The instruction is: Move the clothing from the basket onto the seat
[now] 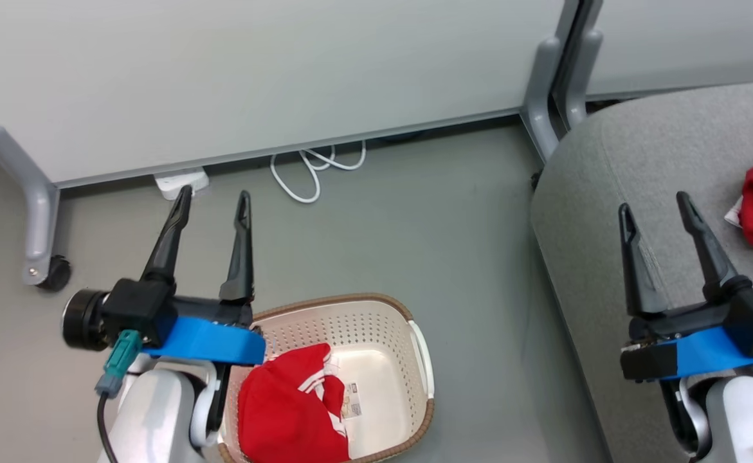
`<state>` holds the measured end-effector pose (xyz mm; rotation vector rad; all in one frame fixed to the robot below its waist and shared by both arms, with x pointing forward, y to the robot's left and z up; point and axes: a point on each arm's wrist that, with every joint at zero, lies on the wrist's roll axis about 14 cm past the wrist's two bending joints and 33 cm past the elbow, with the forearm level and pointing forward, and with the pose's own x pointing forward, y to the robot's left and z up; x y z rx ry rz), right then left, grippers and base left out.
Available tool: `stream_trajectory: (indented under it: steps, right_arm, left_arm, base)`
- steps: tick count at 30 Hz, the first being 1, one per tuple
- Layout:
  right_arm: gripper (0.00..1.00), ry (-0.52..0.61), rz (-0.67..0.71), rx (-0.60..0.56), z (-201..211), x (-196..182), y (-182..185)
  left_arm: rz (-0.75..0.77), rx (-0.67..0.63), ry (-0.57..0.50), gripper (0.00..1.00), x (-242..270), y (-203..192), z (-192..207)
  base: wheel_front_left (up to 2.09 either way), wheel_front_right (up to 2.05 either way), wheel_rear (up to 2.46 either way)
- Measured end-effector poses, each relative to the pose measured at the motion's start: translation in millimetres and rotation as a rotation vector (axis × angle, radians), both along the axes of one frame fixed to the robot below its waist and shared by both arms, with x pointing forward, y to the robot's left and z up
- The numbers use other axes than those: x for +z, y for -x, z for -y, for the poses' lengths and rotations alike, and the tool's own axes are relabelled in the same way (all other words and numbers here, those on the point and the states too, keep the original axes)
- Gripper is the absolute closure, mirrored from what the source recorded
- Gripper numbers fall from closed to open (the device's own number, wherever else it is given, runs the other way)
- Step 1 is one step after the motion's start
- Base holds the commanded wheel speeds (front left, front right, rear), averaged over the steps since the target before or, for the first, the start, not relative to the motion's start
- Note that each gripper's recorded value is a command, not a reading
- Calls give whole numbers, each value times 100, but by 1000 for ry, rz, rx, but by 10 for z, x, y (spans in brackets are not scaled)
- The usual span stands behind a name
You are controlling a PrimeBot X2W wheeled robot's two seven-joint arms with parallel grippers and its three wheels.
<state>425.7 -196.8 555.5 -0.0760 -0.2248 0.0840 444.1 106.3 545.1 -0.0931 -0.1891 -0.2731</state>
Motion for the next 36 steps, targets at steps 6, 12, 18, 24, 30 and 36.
stream_trajectory:
  steps: [6, 12, 18, 24, 30, 36]
  right_arm:
    - [0, -78, -12, 43, -213, -43, 89]
    - [0, -98, -63, 58, -295, -204, 234]
    - [0, -110, -94, 63, -342, -299, 344]
    - [0, -119, -113, 72, -394, -361, 386]
    - [0, -124, -136, 77, -425, -436, 405]
    - [0, -129, -142, 81, -449, -453, 409]
  left_arm:
    - [0, 82, 7, 0, 10, 211, -299]
    - [-24, 118, 17, 0, -63, 431, -420]
    - [-47, 140, 23, 0, -142, 604, -495]
    - [-70, 160, 27, 0, -221, 701, -567]
    - [-83, 169, 33, 0, -261, 728, -598]
    - [-91, 171, 37, 0, -286, 729, -604]
  base:
    - [0, 0, 0]
    - [0, 0, 0]
    - [0, 0, 0]
    - [0, 0, 0]
    - [0, 0, 0]
    - [0, 0, 0]
